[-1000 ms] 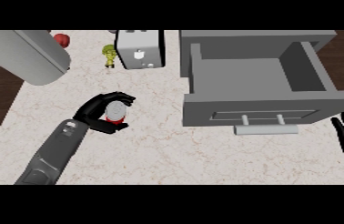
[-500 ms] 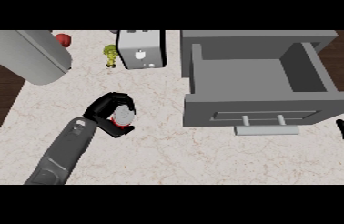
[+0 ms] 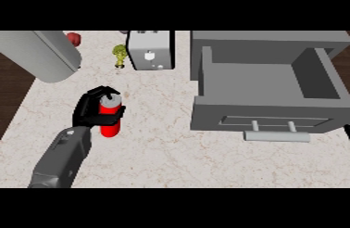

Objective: Pick up the can, place it into the drawer and close the drawer

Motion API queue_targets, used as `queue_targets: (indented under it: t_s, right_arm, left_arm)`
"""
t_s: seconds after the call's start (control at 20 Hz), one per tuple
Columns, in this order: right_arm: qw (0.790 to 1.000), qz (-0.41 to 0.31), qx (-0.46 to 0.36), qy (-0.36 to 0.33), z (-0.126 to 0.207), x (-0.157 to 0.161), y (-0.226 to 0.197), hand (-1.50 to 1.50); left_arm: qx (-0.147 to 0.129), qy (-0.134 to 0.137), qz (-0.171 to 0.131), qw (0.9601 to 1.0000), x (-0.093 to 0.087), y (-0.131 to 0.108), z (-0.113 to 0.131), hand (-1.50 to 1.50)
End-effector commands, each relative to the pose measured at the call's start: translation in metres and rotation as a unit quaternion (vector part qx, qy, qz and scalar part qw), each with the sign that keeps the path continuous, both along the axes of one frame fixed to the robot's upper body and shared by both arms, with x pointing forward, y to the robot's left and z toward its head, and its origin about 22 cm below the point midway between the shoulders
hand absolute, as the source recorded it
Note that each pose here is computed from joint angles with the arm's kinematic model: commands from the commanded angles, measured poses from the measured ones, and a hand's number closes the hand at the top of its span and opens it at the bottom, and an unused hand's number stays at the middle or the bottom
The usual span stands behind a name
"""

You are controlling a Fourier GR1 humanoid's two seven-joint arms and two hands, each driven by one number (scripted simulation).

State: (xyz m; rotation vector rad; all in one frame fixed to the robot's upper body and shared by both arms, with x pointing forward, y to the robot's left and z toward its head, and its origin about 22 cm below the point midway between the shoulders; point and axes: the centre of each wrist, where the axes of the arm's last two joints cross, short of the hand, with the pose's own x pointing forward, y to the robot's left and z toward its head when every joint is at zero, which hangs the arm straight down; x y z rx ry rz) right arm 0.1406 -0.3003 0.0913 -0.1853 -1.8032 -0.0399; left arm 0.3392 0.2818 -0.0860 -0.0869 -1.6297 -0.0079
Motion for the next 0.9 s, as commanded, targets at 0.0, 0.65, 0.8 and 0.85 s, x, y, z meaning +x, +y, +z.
queue_targets:
  t_s: [0.0,0.65,0.8,0.85]
  right_arm:
    - [1.0,-0.01,0.003,-0.004,0.003,0.004,-0.005,-1.5]
    - [1.0,-0.008,0.001,-0.012,0.004,-0.001,-0.006,-1.5]
    - [1.0,-0.008,0.0,-0.015,0.011,-0.005,-0.009,-1.5]
    - [1.0,-0.006,0.0,-0.014,0.003,0.004,-0.013,-1.5]
  left_arm:
    - [-0.013,-0.011,0.066,0.9977,0.01,-0.021,0.014,1.5]
    - [0.027,-0.066,0.0,0.9974,0.014,-0.1,0.144,1.5]
    - [0.024,-0.072,-0.012,0.997,0.004,-0.139,0.166,1.5]
    - [0.015,-0.066,-0.027,0.9974,0.014,-0.141,0.187,1.5]
